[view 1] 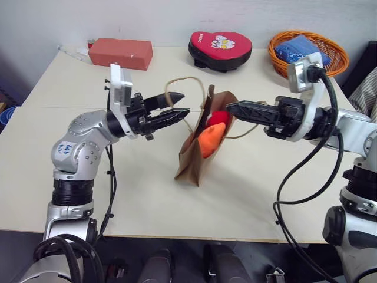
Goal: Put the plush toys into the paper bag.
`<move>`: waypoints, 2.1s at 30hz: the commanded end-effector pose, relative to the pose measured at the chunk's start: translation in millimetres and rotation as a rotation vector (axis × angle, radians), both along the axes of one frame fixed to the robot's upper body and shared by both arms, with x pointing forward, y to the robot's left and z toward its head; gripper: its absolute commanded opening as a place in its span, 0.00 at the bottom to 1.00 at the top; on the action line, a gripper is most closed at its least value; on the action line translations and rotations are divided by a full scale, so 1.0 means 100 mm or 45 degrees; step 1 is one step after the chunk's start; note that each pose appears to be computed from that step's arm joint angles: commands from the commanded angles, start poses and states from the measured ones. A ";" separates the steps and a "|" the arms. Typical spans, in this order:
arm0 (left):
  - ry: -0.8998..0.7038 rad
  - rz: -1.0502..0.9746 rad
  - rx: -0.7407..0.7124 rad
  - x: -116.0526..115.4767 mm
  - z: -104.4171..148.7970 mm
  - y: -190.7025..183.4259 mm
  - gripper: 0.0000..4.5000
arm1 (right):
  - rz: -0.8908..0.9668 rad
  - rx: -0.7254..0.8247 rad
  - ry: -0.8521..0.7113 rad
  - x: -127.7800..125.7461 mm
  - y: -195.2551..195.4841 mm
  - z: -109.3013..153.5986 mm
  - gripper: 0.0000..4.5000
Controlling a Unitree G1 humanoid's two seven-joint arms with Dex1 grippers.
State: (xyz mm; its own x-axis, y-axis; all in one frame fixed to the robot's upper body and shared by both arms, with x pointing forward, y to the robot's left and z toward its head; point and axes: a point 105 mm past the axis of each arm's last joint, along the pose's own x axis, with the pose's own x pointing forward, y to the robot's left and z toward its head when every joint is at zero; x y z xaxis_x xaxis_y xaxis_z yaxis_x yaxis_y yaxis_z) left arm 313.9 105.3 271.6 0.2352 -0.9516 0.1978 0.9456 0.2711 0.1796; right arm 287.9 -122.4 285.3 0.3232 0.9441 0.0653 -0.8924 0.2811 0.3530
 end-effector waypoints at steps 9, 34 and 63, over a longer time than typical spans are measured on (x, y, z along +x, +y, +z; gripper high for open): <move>0.059 0.095 0.097 -0.41 -0.12 0.33 1.00 | 0.092 -0.158 -0.156 -0.31 -0.36 -0.12 0.76; 0.163 0.448 -0.003 -0.67 -0.77 -0.22 1.00 | -0.039 -0.356 -0.808 -0.15 0.27 -1.18 0.00; 0.120 0.336 0.060 -0.46 -0.85 -0.25 0.08 | -0.079 -0.407 -0.874 -0.16 0.35 -1.32 0.00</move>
